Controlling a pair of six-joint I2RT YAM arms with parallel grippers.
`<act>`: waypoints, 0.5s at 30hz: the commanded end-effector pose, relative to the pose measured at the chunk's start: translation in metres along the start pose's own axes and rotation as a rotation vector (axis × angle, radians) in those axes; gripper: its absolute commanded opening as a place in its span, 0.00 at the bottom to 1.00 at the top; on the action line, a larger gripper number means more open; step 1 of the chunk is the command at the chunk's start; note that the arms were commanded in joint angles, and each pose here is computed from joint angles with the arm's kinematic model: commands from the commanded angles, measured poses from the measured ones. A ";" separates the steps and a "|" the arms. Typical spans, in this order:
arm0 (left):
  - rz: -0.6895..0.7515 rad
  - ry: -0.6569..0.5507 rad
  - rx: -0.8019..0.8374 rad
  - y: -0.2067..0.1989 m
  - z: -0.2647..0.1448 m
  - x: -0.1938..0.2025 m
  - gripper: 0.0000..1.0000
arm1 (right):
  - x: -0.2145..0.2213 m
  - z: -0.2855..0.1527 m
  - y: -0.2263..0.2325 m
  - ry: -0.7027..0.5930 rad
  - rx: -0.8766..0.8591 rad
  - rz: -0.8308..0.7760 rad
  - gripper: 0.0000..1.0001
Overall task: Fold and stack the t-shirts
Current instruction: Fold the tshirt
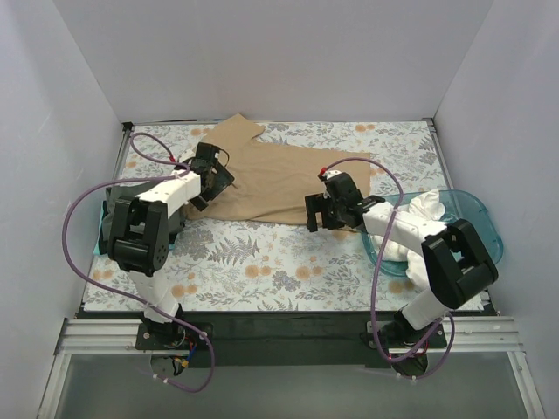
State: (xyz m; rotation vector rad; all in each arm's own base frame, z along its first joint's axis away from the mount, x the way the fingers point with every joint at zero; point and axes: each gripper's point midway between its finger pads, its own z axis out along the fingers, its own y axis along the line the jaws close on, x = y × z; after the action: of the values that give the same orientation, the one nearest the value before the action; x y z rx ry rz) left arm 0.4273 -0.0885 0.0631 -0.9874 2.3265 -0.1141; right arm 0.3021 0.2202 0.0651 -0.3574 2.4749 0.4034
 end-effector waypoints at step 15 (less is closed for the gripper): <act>-0.026 0.016 -0.106 0.041 0.019 0.011 0.94 | -0.021 0.033 -0.040 -0.028 0.207 0.116 0.98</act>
State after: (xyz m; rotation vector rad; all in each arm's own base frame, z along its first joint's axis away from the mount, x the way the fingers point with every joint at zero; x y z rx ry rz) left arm 0.4170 -0.0688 0.0307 -1.0505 2.3627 -0.0377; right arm 0.3388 0.1928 0.0339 -0.1335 2.5282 0.1699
